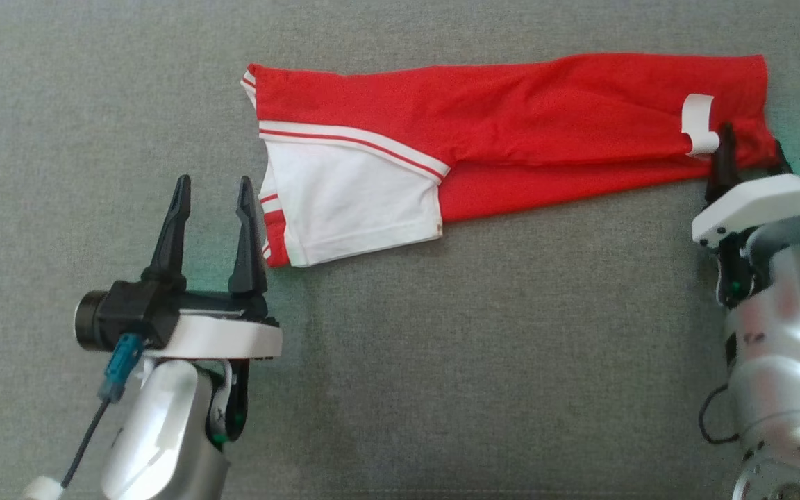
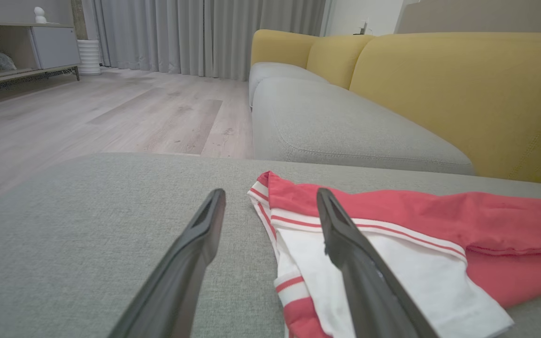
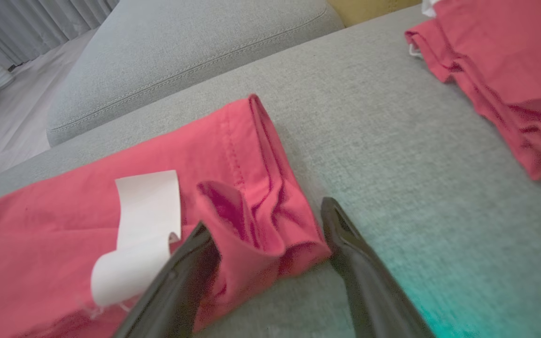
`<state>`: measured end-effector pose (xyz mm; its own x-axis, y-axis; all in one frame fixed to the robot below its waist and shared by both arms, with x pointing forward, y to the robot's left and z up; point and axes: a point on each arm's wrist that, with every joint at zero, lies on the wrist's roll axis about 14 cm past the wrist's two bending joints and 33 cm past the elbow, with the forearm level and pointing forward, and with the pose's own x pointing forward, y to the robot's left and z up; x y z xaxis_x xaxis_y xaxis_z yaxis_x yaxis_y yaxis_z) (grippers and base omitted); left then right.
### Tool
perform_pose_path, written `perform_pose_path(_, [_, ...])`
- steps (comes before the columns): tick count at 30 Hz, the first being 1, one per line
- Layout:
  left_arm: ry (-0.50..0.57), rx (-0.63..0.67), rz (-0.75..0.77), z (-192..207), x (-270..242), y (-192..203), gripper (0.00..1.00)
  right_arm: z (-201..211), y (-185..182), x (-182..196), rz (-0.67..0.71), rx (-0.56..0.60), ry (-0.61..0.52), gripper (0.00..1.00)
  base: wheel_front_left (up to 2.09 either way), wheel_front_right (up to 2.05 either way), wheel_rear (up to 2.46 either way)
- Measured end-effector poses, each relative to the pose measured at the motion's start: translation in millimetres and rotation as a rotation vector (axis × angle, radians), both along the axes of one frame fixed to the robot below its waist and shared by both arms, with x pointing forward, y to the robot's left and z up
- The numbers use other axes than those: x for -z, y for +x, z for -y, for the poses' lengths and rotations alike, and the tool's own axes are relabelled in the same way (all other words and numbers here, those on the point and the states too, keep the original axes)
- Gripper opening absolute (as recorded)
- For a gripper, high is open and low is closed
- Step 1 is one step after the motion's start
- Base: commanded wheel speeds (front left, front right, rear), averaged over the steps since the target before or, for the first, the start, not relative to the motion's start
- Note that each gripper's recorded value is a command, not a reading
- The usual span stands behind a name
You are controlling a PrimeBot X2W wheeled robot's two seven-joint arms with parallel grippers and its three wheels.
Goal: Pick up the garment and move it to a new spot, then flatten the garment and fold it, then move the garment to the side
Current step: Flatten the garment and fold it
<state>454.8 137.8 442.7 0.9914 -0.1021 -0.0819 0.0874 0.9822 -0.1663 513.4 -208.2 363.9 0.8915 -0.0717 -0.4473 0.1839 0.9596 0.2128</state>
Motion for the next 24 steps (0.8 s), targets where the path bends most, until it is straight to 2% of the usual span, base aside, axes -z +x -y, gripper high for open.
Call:
perform_pose_path(3, [-0.003, 0.001, -0.003, 1, 2, 2, 1.0, -1, 6, 3, -0.015, -0.005, -0.003, 1.0, 0.0, 0.0, 0.0])
perform_pose_path(4, [-0.002, 0.0, 0.002, 1, 1, 4, 1.0, -2, 8, 3, -0.012, -0.006, -0.003, 0.8, 0.0, 0.0, 0.0])
perform_pose_path(5, [-0.003, 0.0, 0.006, 0, 0, 5, 1.0, -2, 8, 3, -0.011, -0.005, -0.004, 0.02, 0.0, 0.0, 0.0])
perform_pose_path(14, [0.003, 0.003, 0.026, 2, -7, 10, 1.0, 12, -2, -6, 0.033, 0.035, -0.042, 0.0, 0.0, 0.0, 0.0])
perform_pose_path(19, [-0.006, 0.023, 0.055, 9, -18, 10, 1.0, 57, -19, -22, 0.063, 0.119, -0.124, 0.0, 0.0, 0.0, 0.0])
perform_pose_path(24, [-0.016, 0.025, 0.08, 12, -29, 8, 1.0, 105, -23, -62, 0.138, 0.202, -0.221, 0.0, 0.0, 0.0, 0.0])
